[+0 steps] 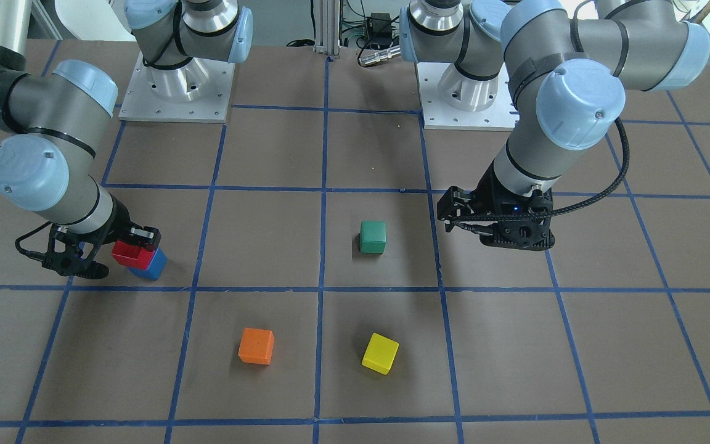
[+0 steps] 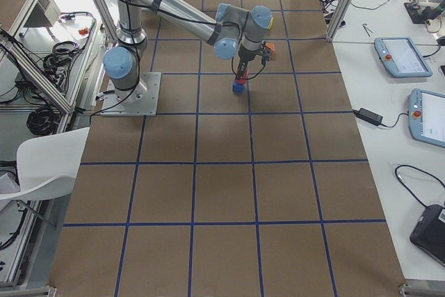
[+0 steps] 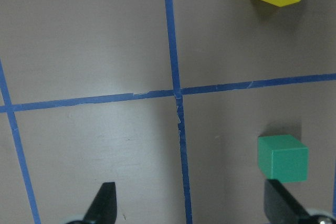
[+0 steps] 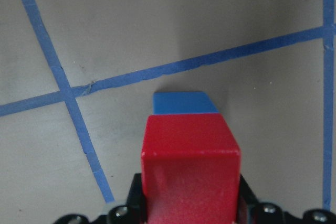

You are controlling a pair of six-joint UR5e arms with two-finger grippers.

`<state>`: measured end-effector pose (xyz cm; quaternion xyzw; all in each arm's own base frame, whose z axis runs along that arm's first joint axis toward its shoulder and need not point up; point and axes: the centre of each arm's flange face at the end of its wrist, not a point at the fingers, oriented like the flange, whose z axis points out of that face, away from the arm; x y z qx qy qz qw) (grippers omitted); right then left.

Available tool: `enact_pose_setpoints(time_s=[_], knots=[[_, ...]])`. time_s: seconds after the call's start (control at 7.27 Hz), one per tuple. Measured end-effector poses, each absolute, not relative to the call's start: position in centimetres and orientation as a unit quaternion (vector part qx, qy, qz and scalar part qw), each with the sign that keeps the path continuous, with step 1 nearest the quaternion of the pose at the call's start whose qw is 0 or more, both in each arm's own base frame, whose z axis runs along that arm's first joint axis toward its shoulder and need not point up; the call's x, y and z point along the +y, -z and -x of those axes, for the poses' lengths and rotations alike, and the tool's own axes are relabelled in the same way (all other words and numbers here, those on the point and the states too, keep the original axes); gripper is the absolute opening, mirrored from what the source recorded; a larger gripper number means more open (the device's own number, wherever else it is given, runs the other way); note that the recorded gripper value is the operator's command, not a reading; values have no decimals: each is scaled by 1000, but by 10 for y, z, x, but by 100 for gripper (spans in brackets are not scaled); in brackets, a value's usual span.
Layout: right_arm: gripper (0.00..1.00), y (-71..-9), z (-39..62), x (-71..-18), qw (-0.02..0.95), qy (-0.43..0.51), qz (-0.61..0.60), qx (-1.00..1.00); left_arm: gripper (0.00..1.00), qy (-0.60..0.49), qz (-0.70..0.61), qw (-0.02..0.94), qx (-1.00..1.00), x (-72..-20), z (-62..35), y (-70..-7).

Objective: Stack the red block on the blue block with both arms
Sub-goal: 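Carry the red cube with the right gripper over the blue cube and lower it, then set the red cube onto the blue cube and open the right gripper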

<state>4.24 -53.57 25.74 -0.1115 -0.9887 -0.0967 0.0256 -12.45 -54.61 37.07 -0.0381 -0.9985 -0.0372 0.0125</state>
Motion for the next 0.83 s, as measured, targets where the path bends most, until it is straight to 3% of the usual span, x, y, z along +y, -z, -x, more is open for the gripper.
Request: enact_pose_setpoints(time_s=[0.55, 0.69, 0.83], knots=[[5, -254, -43, -533, 27, 100, 109, -989, 100, 38, 38, 12, -998, -546, 125, -370], [15, -253, -43, -533, 27, 100, 107, -989, 100, 38, 38, 12, -998, -546, 125, -370], [38, -253, -43, -534, 27, 99, 105, -989, 100, 38, 38, 12, -998, -546, 125, -370]])
